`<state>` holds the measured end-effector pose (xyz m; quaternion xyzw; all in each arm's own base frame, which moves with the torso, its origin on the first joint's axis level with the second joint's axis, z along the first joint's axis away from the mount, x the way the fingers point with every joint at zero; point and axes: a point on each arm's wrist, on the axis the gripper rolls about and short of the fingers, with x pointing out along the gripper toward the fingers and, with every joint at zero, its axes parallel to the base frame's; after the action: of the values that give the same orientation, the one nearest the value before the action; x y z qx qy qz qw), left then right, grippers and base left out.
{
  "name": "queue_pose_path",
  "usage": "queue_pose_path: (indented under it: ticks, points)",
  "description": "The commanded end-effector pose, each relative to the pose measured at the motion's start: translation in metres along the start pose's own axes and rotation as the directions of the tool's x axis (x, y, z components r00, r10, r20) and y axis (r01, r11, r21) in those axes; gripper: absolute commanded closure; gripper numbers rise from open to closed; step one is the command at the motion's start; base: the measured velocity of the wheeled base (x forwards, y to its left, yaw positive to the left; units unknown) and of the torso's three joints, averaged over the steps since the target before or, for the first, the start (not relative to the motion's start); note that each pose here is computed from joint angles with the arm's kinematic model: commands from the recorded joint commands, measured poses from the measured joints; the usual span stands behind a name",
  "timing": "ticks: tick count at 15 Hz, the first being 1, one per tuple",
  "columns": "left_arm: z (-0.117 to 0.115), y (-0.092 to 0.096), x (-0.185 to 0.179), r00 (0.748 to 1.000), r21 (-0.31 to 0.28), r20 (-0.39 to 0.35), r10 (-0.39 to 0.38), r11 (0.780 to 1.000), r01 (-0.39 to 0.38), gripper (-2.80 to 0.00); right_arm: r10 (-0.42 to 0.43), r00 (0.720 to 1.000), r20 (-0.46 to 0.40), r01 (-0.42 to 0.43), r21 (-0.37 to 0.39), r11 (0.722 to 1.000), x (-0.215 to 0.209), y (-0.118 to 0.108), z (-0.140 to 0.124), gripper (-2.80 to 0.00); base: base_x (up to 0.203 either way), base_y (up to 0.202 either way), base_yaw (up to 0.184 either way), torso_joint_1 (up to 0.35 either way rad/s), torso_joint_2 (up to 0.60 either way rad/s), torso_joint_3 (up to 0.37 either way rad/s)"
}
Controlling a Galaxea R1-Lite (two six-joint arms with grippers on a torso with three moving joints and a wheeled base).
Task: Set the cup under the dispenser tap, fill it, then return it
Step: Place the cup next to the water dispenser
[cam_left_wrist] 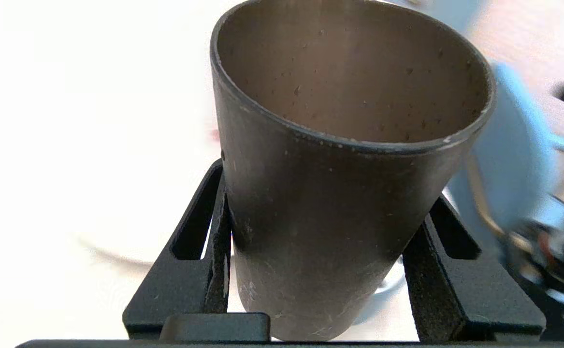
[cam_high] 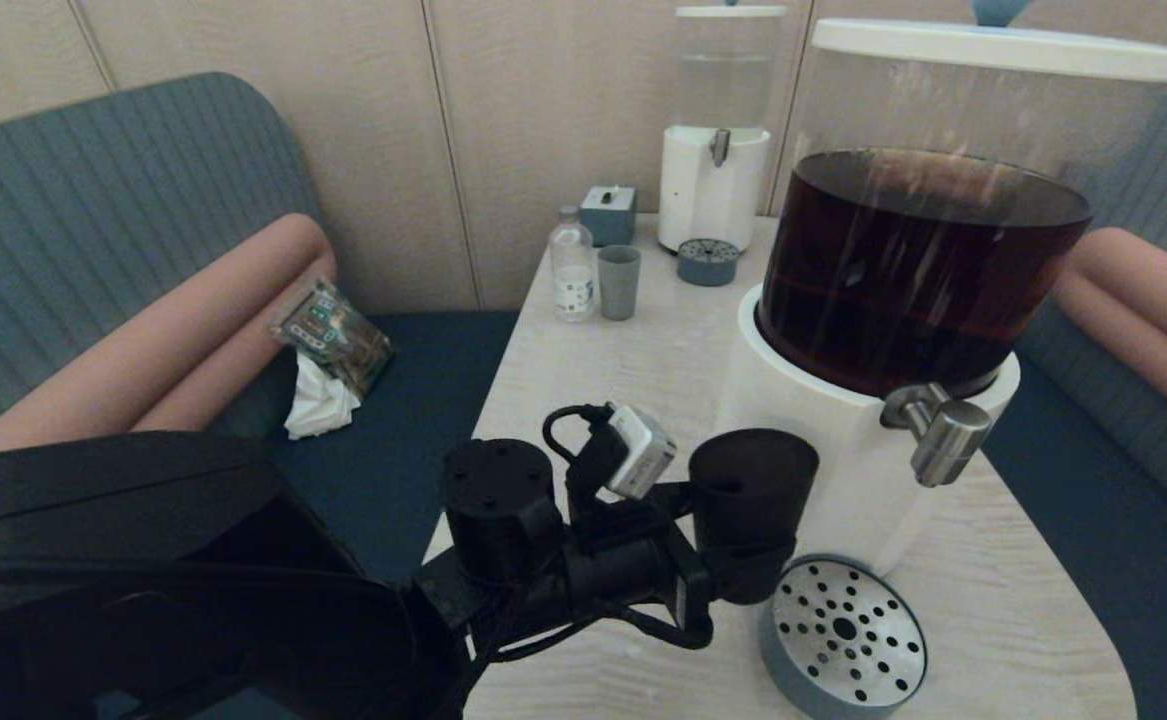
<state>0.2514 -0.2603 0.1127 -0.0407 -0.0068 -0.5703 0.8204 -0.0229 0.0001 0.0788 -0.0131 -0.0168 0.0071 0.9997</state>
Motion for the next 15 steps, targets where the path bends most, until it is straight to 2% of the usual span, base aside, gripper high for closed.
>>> queue_pose_path:
  ticks: [1, 4, 9, 15]
  points:
    - [0.009, 0.002, -0.013, 0.999, 0.008, 0.025, 0.031, 0.999, -0.032, 0.00, 0.001, 1.000, -0.007, -0.001, -0.001, 1.000, 0.001, 0.000, -0.003, 0.00, 0.000, 0.000, 0.000, 0.000, 0.00, 0.000]
    - [0.014, 0.023, -0.032, 0.987, 0.016, 0.049, 0.152, 0.988, -0.153, 0.00, 0.001, 1.000, -0.006, -0.001, 0.000, 1.000, 0.000, 0.000, -0.003, 0.00, 0.000, 0.000, 0.000, 0.000, 0.00, 0.000]
    - [0.018, 0.079, -0.062, 0.937, 0.041, 0.097, 0.336, 0.939, -0.341, 0.00, 0.001, 1.000, -0.007, -0.001, -0.001, 1.000, 0.000, 0.000, -0.003, 0.00, 0.000, 0.000, 0.000, 0.000, 0.00, 0.000]
    - [-0.006, 0.152, -0.073, 0.881, 0.049, 0.117, 0.459, 0.883, -0.467, 0.00, 0.002, 1.000, -0.006, -0.002, 0.000, 1.000, 0.000, 0.000, -0.003, 0.00, 0.000, 0.000, 0.000, 0.000, 0.00, 0.000]
